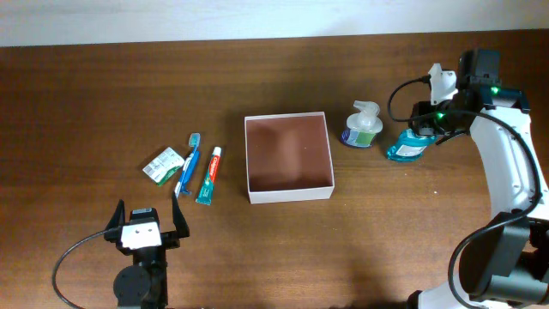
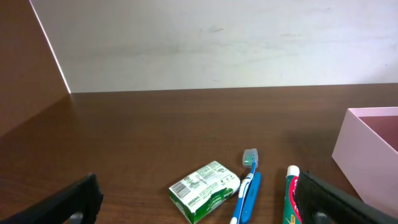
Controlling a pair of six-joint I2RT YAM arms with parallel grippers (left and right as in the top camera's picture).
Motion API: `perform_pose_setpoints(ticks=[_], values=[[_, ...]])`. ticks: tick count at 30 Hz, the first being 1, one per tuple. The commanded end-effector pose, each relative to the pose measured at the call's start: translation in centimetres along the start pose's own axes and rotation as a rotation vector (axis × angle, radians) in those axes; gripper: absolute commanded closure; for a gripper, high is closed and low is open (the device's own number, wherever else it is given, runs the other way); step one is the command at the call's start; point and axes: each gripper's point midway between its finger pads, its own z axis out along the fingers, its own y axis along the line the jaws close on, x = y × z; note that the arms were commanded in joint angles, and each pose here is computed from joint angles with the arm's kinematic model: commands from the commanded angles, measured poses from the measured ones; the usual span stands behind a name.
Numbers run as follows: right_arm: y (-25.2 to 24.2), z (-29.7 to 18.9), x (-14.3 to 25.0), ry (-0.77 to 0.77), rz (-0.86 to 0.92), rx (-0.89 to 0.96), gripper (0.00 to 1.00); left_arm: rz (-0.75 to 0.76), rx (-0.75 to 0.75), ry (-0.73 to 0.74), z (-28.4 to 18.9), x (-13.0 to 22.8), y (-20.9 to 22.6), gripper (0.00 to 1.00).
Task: Pack container
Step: 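Close the right gripper on the mouthwash bottle cap and lift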
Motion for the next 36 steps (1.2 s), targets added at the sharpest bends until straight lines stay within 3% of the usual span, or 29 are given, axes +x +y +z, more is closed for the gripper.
perform_pose_setpoints(ticks=[1,8,20,36], values=[[0.1,0.6,0.3,0.013,0.001,-0.014,0.63,0.018,-0.007,-0.003,0.0,0.1,0.2,0.01],[0.1,0.6,0.3,0.013,0.001,-0.014,0.73,0.018,-0.007,-0.003,0.0,0.1,0.2,0.01],[0.1,0.0,-0.2,0.0,-0.002,-0.011,0.74,0.018,-0.007,-0.003,0.0,0.1,0.2,0.01],[2.8,-7.6,-3.0,-0.053,0.023,-0.025,0.79,0.018,-0.007,-0.003,0.0,0.1,0.2,0.01]])
